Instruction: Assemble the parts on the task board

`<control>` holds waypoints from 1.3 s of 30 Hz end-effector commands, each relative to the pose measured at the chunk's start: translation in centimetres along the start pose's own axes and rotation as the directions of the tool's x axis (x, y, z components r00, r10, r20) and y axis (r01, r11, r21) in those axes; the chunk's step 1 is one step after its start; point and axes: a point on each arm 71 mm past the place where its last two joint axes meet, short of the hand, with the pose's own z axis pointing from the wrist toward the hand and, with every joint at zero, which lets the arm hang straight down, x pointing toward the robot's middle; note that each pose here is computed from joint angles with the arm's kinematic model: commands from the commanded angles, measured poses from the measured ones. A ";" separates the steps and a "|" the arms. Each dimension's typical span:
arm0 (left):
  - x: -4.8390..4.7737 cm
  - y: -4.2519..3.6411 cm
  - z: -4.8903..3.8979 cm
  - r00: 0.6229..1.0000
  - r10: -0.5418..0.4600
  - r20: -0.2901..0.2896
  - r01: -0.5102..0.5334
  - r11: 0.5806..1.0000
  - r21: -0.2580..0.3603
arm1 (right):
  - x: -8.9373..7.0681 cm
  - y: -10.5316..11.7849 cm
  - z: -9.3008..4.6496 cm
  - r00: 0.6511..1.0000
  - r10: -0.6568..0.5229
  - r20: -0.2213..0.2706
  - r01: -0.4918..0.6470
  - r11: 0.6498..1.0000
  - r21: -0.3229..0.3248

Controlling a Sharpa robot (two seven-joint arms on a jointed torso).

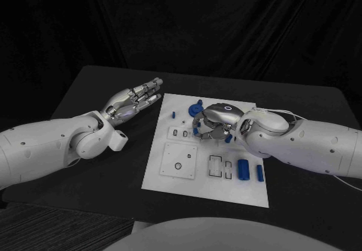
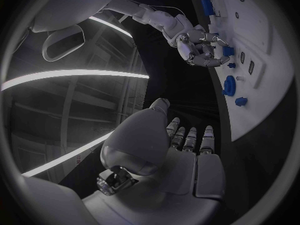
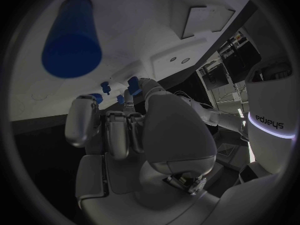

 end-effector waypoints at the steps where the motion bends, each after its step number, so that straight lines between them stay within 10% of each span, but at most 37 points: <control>1: 0.18 -0.37 0.02 1.000 -0.011 -0.011 0.012 0.998 0.055 | 0.2 -0.2 0.0 1.000 -0.014 -0.008 0.015 1.000 0.018; 39: 0.20 -0.30 0.07 1.000 -0.015 -0.015 0.015 0.999 0.052 | 0.7 -0.3 0.2 0.999 -0.012 -0.046 0.013 0.999 0.035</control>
